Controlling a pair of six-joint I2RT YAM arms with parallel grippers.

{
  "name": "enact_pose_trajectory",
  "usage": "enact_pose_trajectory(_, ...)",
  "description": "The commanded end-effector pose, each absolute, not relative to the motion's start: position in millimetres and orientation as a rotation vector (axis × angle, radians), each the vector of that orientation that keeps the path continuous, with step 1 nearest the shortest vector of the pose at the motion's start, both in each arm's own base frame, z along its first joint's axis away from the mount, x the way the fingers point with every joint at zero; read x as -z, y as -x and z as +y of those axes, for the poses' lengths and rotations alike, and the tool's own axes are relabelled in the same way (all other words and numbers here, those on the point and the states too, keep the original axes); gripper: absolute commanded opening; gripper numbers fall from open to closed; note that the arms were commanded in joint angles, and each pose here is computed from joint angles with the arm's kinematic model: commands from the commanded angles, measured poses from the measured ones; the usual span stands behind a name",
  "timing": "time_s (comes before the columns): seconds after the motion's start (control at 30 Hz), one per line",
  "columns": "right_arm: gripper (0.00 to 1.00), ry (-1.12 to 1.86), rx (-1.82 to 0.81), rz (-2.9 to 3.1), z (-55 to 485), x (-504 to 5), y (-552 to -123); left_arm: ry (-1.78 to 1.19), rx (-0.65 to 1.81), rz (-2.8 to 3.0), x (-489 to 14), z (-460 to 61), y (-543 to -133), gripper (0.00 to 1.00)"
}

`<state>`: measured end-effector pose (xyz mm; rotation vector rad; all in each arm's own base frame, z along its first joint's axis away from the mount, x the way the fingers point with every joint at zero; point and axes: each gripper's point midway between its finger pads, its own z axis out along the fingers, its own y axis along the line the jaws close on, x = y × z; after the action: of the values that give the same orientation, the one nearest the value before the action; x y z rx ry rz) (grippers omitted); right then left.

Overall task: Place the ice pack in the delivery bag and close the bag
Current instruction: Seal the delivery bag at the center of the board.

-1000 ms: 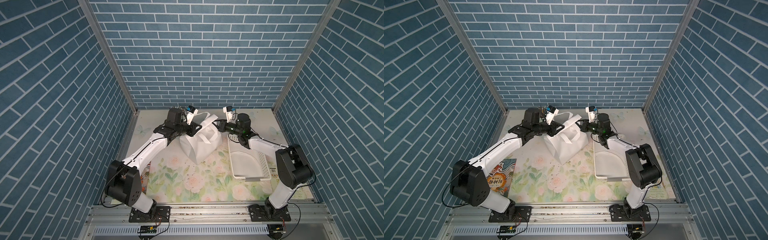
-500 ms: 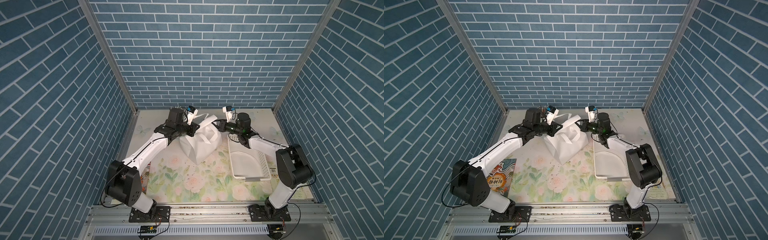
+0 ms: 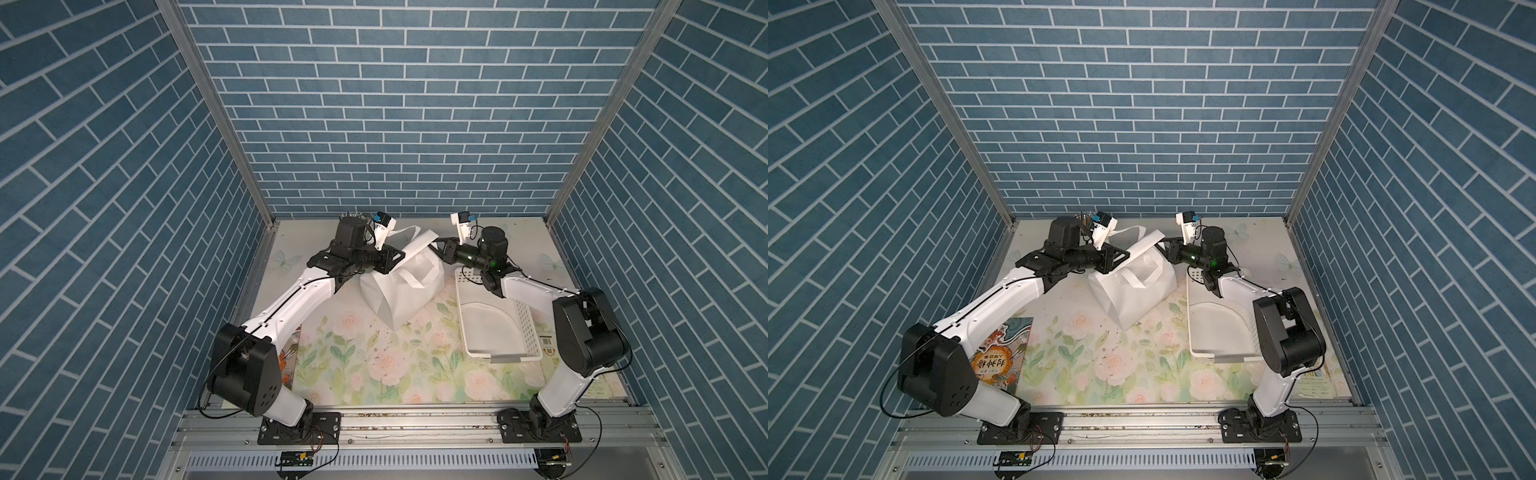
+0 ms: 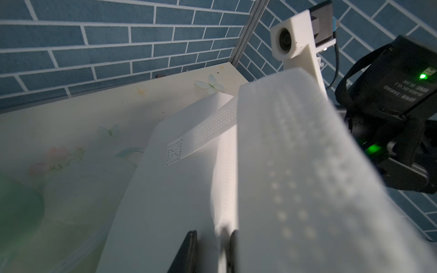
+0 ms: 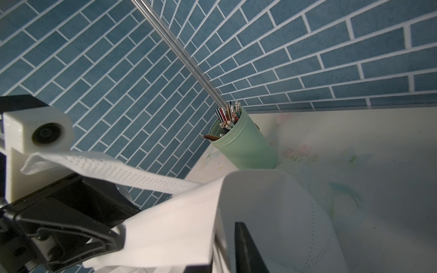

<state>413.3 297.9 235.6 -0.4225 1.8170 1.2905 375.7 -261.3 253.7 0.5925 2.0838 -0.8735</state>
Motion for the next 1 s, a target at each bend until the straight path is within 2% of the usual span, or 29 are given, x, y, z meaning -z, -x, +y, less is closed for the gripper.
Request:
enact_pose_trajectory(0.0,0.20,0.478,-1.252,1.793,294,-230,-414,-0.578,0.926,2.069,-260,-266,-370,0.37)
enact_pose_trajectory(0.07,0.20,0.484,-1.261,1.786,291,-227,-413,-0.543,0.913,2.064,-266,-264,-376,0.43)
enact_pose_trajectory(0.17,0.18,0.490,-1.275,1.788,289,-222,-409,-0.505,0.919,2.076,-270,-267,-386,0.46)
enact_pose_trajectory(0.5,0.15,0.521,-1.294,1.754,289,-230,-400,-0.594,0.887,2.112,-269,-295,-391,0.46)
enact_pose_trajectory(0.63,0.11,0.528,-1.304,1.742,290,-234,-399,-0.601,0.848,2.115,-269,-301,-408,0.46)
enact_pose_trajectory(0.97,0.08,0.522,-1.320,1.738,290,-236,-397,-0.626,0.794,2.219,-233,-307,-424,0.42)
